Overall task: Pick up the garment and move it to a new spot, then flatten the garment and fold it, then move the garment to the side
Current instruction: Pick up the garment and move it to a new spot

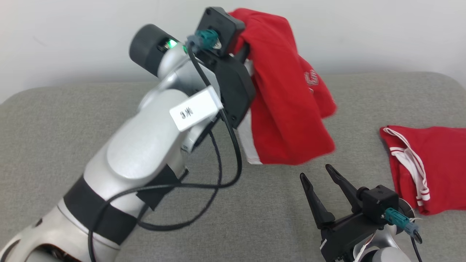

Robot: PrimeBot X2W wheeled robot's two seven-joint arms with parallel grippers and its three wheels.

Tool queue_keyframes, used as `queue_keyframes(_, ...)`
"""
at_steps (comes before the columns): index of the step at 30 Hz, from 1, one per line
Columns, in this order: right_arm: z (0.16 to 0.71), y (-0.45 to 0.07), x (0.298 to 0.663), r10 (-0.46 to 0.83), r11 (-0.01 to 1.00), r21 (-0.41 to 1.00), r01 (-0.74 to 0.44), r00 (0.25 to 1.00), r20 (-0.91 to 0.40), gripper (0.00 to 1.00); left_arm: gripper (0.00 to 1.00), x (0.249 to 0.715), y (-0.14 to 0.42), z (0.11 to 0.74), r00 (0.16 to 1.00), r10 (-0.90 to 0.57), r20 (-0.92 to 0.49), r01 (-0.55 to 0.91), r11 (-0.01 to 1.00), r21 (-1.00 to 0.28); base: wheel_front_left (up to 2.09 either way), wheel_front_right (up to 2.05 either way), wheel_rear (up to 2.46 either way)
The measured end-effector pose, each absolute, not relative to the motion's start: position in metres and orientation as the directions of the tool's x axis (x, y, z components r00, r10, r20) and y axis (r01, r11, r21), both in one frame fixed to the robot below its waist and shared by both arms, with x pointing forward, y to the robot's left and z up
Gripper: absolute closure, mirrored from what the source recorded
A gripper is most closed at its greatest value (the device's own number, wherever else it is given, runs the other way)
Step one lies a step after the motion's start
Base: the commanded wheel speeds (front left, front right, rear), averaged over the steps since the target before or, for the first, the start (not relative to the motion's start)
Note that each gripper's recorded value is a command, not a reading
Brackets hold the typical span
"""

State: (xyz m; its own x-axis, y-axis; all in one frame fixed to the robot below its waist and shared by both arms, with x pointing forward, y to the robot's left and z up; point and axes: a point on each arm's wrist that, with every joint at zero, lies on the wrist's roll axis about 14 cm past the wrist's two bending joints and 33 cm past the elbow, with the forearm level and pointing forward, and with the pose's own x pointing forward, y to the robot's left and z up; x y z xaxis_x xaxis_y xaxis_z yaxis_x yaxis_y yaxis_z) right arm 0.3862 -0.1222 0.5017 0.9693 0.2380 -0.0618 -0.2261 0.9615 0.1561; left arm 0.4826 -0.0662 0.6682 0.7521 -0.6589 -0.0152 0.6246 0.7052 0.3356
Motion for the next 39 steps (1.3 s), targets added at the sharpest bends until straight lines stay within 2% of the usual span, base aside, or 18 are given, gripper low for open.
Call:
queue_keyframes(5,0.506,-0.128,0.383,0.221,0.964,0.160,-0.211,0.974,-0.049,0.00,1.00,0.461,-0.088,0.669,0.707,-0.707,0.005,0.678,0.680,0.277,0.00,0.00,0.00)
queue_keyframes(9,0.505,-0.128,0.385,0.219,0.964,0.167,-0.209,0.974,-0.048,0.00,1.00,0.451,-0.093,0.640,0.695,-0.717,-0.055,0.705,0.665,0.245,0.00,0.00,0.00)
queue_keyframes(19,0.499,-0.121,0.391,0.241,0.958,0.173,-0.227,0.969,-0.062,0.00,1.00,0.443,-0.016,0.518,0.754,-0.568,-0.330,0.640,0.749,0.172,0.00,0.00,0.00)
queue_keyframes(27,0.499,-0.101,0.395,0.297,0.944,0.170,-0.282,0.952,-0.069,0.00,1.00,0.407,0.028,0.462,0.730,-0.489,-0.477,0.612,0.778,0.140,0.00,0.00,0.00)
queue_keyframes(35,0.500,-0.089,0.395,0.331,0.934,0.168,-0.316,0.941,-0.072,0.00,1.00,0.373,0.057,0.433,0.685,-0.438,-0.582,0.617,0.774,0.143,0.00,0.00,0.00)
queue_keyframes(38,0.501,-0.087,0.393,0.338,0.932,0.168,-0.322,0.938,-0.075,0.00,0.86,0.357,0.053,0.427,0.646,-0.465,-0.605,0.643,0.759,0.103,0.00,0.00,0.00)
queue_keyframes(39,0.501,-0.086,0.393,0.339,0.931,0.167,-0.324,0.938,-0.074,0.00,0.77,0.351,0.050,0.425,0.630,-0.478,-0.612,0.654,0.752,0.085,0.00,0.00,0.00)
